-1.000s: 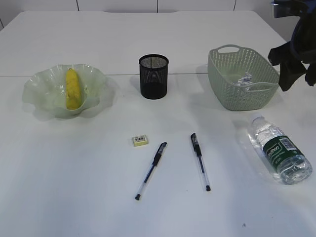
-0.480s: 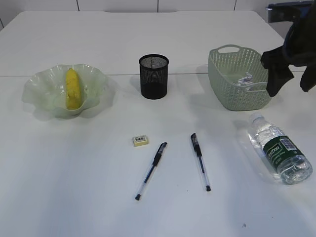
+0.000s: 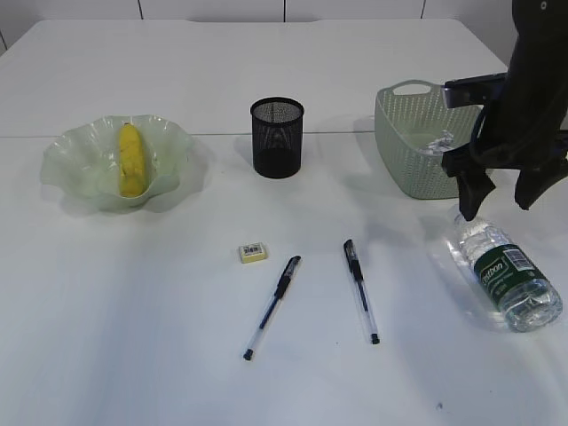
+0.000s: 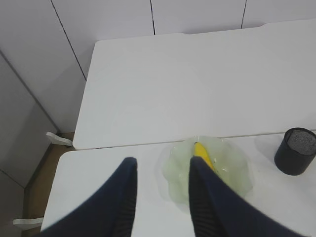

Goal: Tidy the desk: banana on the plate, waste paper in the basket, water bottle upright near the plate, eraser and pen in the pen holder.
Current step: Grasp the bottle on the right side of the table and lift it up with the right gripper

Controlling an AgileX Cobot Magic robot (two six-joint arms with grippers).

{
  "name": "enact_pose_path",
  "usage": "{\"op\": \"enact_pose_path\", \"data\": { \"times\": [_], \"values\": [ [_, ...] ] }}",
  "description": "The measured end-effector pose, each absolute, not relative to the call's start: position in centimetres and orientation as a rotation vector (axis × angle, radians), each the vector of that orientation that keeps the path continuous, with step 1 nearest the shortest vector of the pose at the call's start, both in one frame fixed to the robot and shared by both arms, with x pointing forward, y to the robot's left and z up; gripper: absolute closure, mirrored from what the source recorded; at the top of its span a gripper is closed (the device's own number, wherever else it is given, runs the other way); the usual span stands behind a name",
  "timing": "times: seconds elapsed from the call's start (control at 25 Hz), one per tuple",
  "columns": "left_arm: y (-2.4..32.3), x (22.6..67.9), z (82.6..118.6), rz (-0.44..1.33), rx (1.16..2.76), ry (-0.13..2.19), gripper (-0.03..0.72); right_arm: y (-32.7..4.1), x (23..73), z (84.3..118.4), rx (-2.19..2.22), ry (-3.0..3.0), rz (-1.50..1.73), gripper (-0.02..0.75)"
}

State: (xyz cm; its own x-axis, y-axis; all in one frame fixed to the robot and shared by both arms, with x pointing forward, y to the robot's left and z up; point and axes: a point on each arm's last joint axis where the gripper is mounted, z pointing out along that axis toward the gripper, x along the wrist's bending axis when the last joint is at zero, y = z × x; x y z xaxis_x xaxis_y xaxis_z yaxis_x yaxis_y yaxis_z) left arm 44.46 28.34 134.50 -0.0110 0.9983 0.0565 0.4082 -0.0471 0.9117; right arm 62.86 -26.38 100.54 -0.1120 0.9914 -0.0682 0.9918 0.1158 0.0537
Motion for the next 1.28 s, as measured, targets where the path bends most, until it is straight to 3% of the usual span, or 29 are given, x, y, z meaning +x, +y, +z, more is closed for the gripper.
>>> {"op": "enact_pose_path", "data": {
  "times": [0.8,1.28],
  "values": [
    [28.3,44.3,134.6,1.035,1.541,1.501,0.446,-26.5,65.7,95.6,2.019,2.316,-0.144,0.168],
    [28.4,44.1,134.7,1.037,1.538,1.499,0.446,-27.7,65.8,95.6,2.038,2.288,-0.156,0.168]
  ]
}}
